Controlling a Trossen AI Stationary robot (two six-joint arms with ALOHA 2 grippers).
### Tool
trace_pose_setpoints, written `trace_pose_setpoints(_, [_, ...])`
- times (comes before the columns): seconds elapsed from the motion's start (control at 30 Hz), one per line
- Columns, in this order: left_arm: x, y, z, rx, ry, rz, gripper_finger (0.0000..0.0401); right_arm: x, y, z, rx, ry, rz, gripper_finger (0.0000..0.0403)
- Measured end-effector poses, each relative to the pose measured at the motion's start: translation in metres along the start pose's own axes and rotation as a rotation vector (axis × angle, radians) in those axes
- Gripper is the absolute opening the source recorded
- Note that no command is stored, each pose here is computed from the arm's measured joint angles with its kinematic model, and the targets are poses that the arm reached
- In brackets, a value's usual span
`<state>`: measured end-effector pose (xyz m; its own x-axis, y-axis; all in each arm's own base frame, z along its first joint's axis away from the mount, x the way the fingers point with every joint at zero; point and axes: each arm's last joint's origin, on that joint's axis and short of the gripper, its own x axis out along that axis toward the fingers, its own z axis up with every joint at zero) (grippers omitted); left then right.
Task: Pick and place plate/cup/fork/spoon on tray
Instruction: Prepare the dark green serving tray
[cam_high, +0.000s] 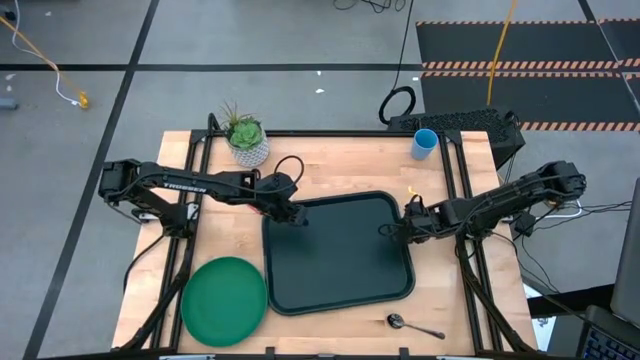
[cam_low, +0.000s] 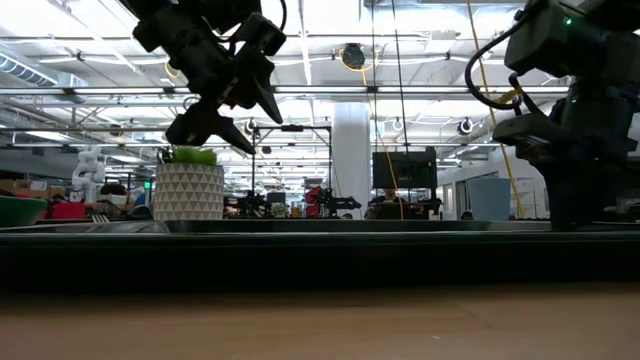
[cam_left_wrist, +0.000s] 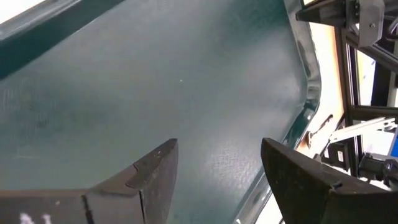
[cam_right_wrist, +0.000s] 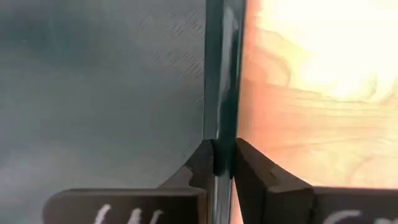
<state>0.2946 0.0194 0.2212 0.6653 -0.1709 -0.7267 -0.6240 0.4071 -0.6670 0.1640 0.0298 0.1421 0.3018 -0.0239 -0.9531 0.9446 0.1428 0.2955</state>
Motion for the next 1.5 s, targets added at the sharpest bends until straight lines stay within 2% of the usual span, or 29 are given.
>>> trace_pose_setpoints(0.6, [0.002, -0.004, -0.008, 0.031, 0.033, -0.012, 0.0232, 0.0, -0.004, 0.005, 0.148, -0.014, -0.046, 0.0031])
trace_pose_setpoints(0.9, [0.003, -0.009, -0.013, 0.045, 0.051, -0.047, 0.0232, 0.0, -0.004, 0.01, 0.232, -0.073, -0.034, 0.0032])
trace_pose_setpoints(1.5, [0.004, -0.011, -0.017, 0.053, 0.068, -0.055, 0.0232, 0.001, -0.004, 0.021, 0.138, -0.055, -0.039, 0.0031])
